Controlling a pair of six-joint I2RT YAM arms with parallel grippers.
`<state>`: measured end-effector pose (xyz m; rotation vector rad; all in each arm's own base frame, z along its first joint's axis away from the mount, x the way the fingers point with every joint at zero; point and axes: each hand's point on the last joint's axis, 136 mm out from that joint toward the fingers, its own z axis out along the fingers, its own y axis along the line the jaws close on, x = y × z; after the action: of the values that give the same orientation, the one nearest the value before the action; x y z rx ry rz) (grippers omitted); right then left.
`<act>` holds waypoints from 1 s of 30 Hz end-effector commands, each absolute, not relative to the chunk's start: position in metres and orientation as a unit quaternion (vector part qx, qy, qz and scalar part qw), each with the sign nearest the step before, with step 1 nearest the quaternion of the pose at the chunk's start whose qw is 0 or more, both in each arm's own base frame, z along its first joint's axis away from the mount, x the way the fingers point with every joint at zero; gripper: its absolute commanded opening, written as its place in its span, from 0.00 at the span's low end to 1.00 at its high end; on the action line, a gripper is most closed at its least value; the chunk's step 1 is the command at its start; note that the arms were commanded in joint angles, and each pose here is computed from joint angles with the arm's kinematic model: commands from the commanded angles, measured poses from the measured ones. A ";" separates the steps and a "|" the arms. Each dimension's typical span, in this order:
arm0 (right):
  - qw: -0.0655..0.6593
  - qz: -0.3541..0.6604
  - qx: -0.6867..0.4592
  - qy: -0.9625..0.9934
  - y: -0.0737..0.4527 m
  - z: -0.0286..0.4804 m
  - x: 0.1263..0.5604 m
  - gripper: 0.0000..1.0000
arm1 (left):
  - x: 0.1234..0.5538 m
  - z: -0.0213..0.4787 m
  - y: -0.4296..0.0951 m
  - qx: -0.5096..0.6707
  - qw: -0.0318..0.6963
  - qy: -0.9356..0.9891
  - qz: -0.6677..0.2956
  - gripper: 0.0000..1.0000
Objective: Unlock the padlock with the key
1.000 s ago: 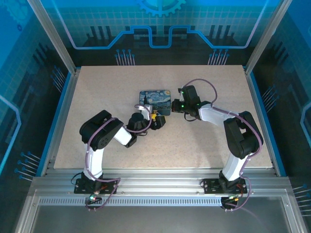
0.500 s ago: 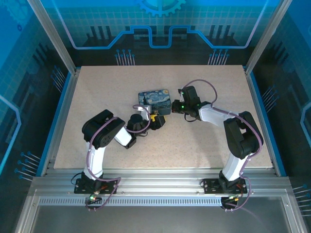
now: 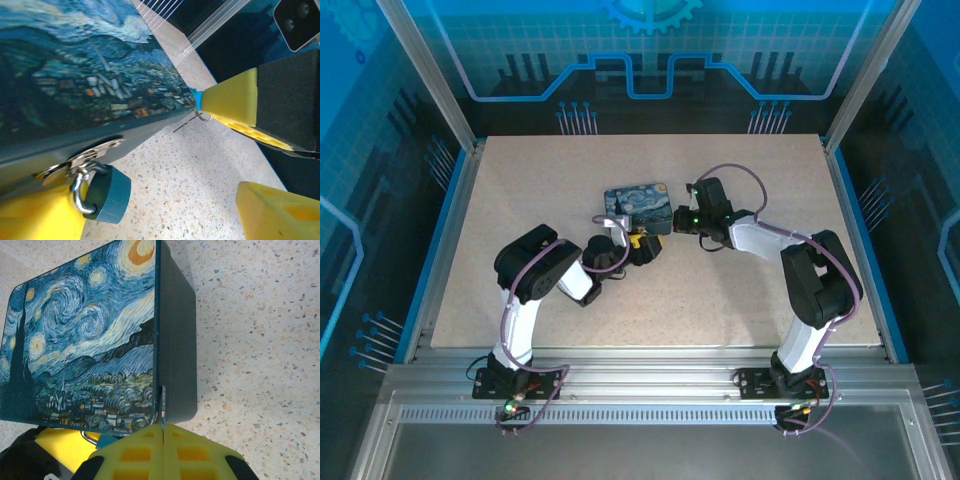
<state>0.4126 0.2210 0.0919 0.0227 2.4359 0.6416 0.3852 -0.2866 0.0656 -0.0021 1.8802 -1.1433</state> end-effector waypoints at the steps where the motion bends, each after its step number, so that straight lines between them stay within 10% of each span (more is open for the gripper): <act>1: 0.310 0.266 -0.007 0.913 0.234 0.100 0.408 0.00 | 0.388 0.065 -0.291 0.001 0.448 0.756 -0.477 0.79; 30: 0.314 0.264 -0.009 0.912 0.231 0.101 0.400 0.00 | 0.389 0.042 -0.276 -0.053 0.407 0.782 -0.470 0.48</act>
<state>0.4071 0.2210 0.0890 0.0157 2.4328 0.6535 0.3933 -0.2841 0.0539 -0.1029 1.9139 -1.1970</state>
